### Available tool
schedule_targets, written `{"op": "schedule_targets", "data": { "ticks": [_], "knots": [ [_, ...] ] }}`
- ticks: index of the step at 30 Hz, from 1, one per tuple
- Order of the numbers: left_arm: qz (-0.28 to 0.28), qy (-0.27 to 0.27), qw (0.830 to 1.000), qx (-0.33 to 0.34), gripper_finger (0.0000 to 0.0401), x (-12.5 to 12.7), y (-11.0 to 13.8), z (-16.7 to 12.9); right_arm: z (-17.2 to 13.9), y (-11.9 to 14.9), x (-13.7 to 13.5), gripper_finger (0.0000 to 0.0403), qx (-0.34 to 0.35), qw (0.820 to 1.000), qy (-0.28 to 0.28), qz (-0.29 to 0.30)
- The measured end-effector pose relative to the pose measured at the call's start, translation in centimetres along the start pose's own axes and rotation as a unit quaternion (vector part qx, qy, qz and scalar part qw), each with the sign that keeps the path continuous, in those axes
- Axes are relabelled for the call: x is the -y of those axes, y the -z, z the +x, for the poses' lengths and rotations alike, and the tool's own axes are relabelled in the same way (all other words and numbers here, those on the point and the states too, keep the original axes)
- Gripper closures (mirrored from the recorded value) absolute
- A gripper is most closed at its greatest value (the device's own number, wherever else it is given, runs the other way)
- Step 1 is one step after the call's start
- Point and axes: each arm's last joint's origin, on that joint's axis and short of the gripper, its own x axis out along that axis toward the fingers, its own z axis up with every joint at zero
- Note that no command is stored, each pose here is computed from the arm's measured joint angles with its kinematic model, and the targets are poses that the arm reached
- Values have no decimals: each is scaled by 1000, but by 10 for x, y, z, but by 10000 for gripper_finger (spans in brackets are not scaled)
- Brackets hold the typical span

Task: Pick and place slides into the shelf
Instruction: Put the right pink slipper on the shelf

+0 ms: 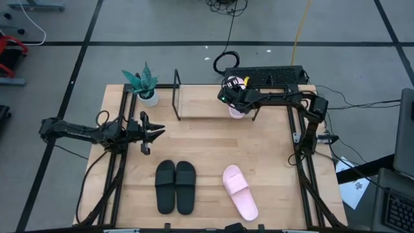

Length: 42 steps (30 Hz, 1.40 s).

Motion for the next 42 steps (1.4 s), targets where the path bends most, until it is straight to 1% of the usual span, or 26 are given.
{"op": "schedule_targets", "data": {
  "ticks": [6,12,18,24,28,35,38,42],
  "knots": [
    [0,0,1000,0,313,0,0,0,-6,-6,-3,390,-1,1000,0,-13],
    [-9,0,1000,0,313,0,0,0,-15,-14,-2,390,5,999,15,-31],
    [-12,-1,1000,0,313,0,0,0,-16,-13,-3,390,2,1000,11,-21],
    [-27,0,1000,1,313,0,0,0,-17,-13,-1,390,4,999,16,-28],
    [-27,0,1000,0,313,0,0,0,-18,-13,1,390,6,999,21,-35],
    [-27,0,1000,1,313,0,0,0,-18,-12,0,390,3,999,16,-31],
    [-27,0,1000,0,313,0,0,0,-18,-11,0,384,1,999,16,-39],
    [-27,0,1000,1,313,0,0,0,-20,-10,1,362,-2,999,18,-35]
  ]
}}
